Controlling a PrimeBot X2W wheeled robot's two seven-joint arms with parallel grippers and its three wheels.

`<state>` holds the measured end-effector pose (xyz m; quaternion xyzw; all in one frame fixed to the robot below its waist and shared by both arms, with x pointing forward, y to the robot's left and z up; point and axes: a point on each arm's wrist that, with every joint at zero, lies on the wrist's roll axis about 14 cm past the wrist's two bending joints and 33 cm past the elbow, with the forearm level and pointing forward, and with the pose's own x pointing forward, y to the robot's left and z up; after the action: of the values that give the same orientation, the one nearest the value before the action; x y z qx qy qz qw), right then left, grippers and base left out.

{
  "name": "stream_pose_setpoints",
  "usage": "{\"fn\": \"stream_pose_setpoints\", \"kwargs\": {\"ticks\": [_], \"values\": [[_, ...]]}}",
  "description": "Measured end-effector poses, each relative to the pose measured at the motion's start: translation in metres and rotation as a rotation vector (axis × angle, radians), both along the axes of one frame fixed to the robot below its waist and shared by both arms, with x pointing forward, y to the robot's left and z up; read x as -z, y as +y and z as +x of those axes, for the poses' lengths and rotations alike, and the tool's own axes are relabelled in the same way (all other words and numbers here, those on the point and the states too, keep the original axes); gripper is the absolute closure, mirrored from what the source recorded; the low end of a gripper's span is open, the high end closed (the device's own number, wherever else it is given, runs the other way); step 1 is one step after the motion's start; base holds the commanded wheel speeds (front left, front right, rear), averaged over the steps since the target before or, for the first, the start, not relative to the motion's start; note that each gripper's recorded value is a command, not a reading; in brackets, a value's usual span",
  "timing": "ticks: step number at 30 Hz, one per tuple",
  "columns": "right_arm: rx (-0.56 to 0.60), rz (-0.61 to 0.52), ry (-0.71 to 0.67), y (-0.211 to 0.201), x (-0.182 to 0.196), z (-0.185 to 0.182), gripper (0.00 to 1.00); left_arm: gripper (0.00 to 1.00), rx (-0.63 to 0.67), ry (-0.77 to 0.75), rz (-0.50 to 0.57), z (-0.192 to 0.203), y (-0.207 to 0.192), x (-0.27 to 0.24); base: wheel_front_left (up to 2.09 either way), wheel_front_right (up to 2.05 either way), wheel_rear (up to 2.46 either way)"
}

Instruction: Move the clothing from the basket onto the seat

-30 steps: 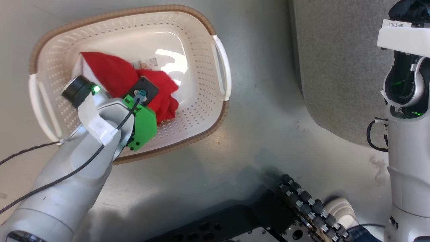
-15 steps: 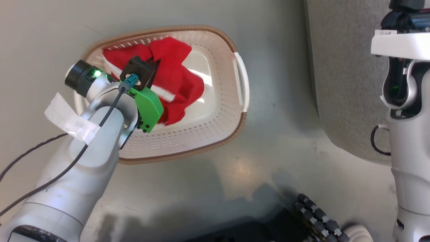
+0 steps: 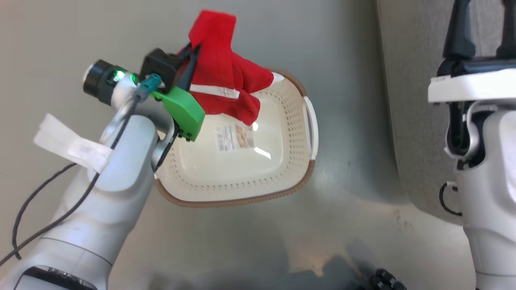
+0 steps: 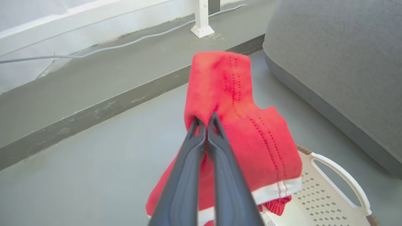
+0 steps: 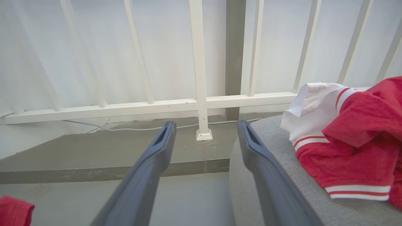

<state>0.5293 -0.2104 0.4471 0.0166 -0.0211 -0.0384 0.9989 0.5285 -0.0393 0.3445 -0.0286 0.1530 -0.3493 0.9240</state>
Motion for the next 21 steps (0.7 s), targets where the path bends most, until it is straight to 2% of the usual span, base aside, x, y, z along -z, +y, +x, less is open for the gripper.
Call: {"fn": "stream_pose_setpoints", "kwargs": {"ticks": [11,21], "values": [[-0.075,0.027,0.010,0.025,-0.016,-0.025,0.00,1.00,-0.055,-0.147,-0.039,0.009,0.012,-0.083,0.00,0.00,0.00],[-0.115,0.048,0.008,0.042,-0.034,-0.054,0.00,1.00,-0.046,-0.279,-0.055,-0.006,0.009,-0.155,0.00,0.00,0.00]]}}
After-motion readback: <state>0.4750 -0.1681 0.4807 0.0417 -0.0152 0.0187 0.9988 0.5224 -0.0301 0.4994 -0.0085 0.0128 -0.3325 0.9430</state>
